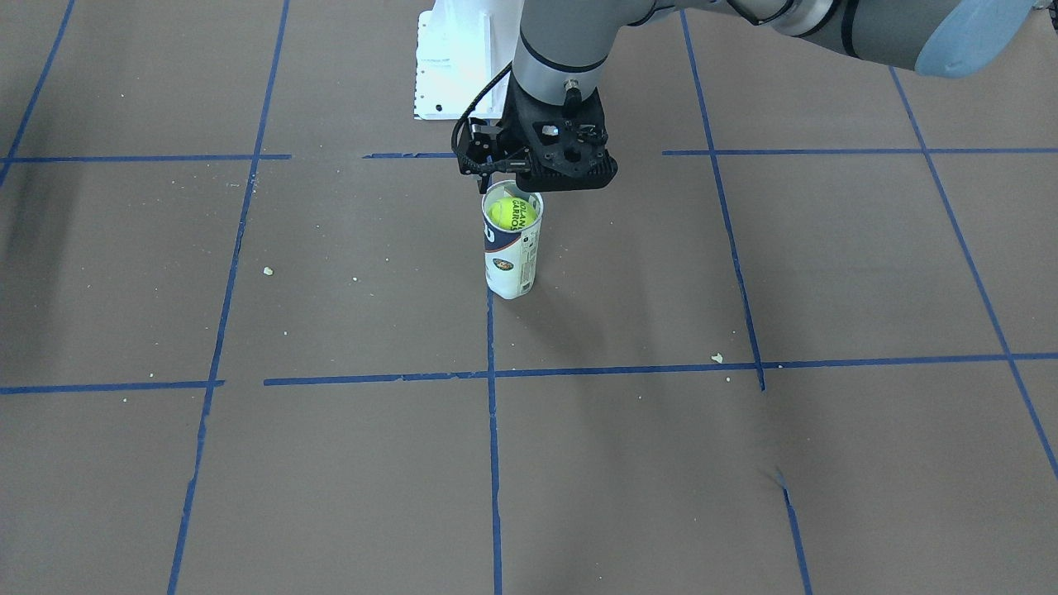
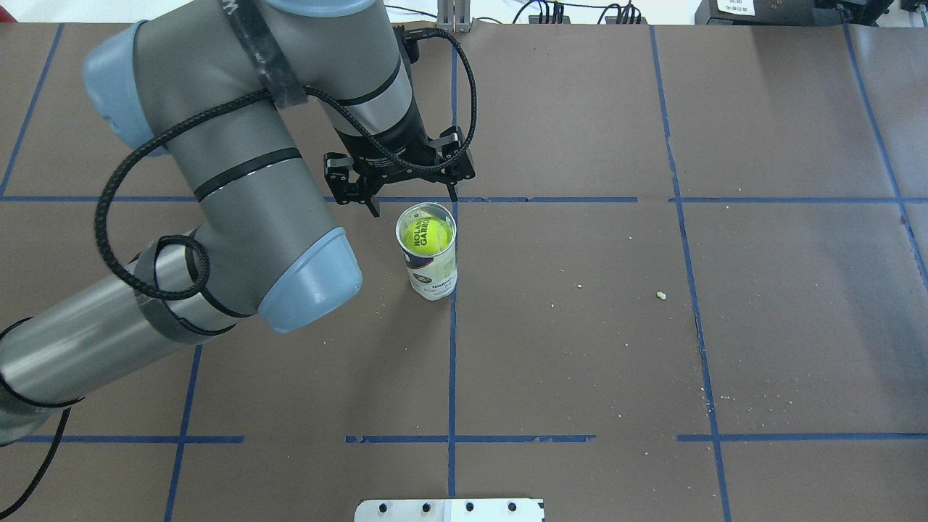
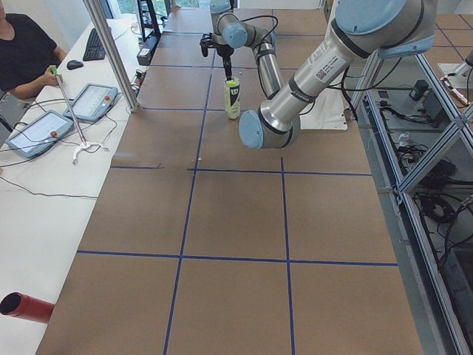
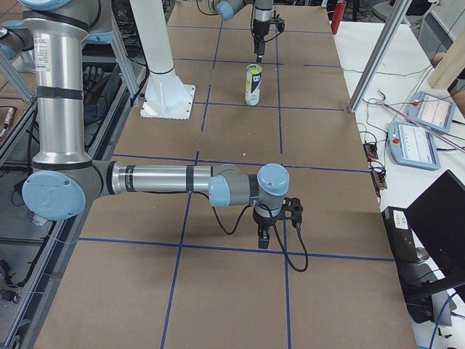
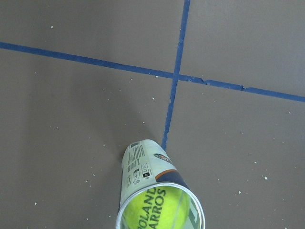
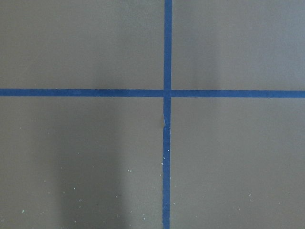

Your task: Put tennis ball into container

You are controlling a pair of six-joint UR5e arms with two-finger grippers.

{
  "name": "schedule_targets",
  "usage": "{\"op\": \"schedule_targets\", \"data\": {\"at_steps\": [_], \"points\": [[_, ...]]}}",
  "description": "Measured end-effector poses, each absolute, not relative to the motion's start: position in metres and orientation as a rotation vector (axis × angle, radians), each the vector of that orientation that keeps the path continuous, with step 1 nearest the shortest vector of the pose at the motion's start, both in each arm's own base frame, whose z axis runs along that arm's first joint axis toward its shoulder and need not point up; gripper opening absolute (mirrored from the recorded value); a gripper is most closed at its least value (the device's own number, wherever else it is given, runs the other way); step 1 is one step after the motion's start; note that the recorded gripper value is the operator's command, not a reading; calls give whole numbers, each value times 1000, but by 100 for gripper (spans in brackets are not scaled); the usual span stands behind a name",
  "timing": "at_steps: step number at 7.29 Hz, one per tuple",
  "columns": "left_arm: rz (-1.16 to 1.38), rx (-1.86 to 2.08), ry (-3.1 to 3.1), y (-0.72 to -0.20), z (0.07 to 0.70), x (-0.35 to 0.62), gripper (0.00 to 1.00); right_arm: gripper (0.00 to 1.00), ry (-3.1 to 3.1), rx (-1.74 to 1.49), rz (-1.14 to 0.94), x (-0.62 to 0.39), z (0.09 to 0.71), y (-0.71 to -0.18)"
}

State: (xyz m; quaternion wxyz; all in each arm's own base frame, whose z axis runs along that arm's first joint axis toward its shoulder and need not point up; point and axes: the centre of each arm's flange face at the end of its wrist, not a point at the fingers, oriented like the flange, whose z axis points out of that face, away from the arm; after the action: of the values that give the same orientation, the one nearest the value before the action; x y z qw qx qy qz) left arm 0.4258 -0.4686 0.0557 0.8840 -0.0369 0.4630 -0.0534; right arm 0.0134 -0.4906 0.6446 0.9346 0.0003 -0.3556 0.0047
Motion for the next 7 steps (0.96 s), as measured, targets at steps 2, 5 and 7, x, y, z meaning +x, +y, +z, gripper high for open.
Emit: {"op": "schedule_targets", "data": {"at_steps": [2, 5, 7], "points": [[-30, 2, 976, -459, 76, 392, 100, 100, -727, 1, 10, 13, 645, -491], [116, 197, 867, -527, 158, 286, 100, 100, -727, 1, 10, 13, 645, -491], [234, 259, 755, -567, 264, 168, 100, 100, -727, 1, 9, 13, 645, -491]]}}
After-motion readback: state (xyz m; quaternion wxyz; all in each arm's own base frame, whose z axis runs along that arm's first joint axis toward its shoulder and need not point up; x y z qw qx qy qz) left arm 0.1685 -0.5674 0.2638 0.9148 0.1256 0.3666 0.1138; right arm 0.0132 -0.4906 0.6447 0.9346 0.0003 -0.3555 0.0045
